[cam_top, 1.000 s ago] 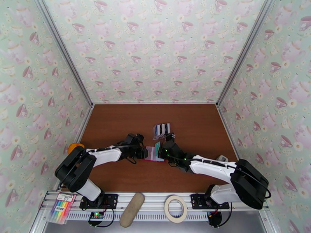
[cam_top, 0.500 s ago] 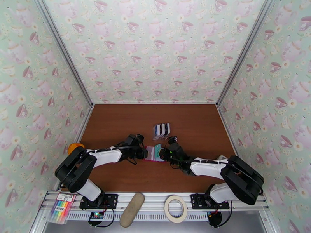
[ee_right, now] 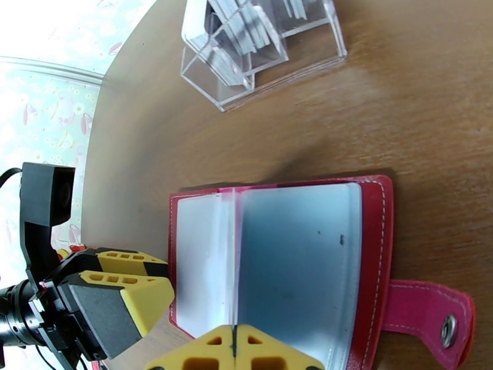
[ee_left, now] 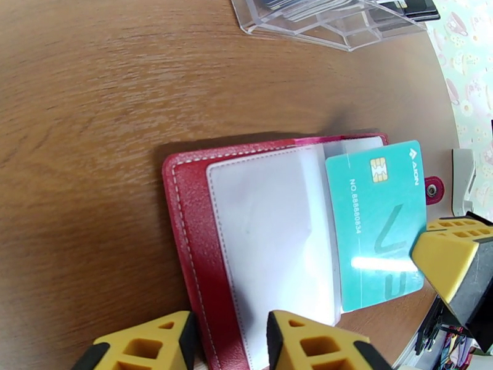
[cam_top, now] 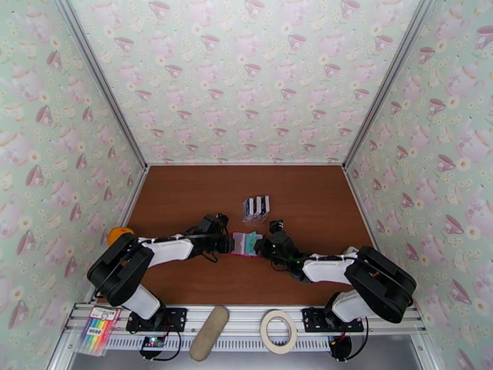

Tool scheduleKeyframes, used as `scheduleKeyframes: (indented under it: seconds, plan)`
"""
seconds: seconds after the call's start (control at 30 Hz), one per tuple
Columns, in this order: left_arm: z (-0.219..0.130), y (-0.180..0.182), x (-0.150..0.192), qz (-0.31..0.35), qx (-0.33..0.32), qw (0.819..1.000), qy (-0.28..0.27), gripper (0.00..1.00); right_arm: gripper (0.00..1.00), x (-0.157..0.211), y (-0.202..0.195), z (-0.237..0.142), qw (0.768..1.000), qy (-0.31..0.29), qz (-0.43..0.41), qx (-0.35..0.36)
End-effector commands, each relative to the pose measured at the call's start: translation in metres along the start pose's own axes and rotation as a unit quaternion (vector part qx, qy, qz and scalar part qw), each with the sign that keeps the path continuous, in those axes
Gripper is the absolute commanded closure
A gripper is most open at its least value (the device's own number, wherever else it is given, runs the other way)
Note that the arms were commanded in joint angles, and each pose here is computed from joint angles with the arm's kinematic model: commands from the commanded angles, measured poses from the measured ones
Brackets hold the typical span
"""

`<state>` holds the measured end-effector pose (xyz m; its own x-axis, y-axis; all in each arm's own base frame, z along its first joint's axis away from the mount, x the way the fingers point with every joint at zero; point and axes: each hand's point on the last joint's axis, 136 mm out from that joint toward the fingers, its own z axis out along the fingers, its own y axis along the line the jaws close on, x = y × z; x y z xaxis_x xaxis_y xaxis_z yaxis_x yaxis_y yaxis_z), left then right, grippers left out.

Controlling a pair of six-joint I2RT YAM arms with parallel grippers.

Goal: Put the credit cards into the card holder

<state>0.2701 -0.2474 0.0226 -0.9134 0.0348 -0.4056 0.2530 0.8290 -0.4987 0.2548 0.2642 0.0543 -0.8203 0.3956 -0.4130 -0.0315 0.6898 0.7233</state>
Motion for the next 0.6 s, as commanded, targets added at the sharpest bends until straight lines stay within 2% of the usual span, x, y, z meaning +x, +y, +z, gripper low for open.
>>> scheduleKeyframes:
  seconds: [0.0, 0.57]
  plan:
    - [0.007, 0.010, 0.036, -0.016, -0.012, 0.998, 0.055, 0.63, 1.00, -0.002, 0.005, -0.001, 1.000, -0.004, 0.011, -0.019]
    - [0.010, 0.017, 0.048, -0.026, -0.018, 0.998, 0.062, 0.65, 1.00, -0.002, -0.004, 0.001, 0.999, -0.008, 0.024, -0.024]
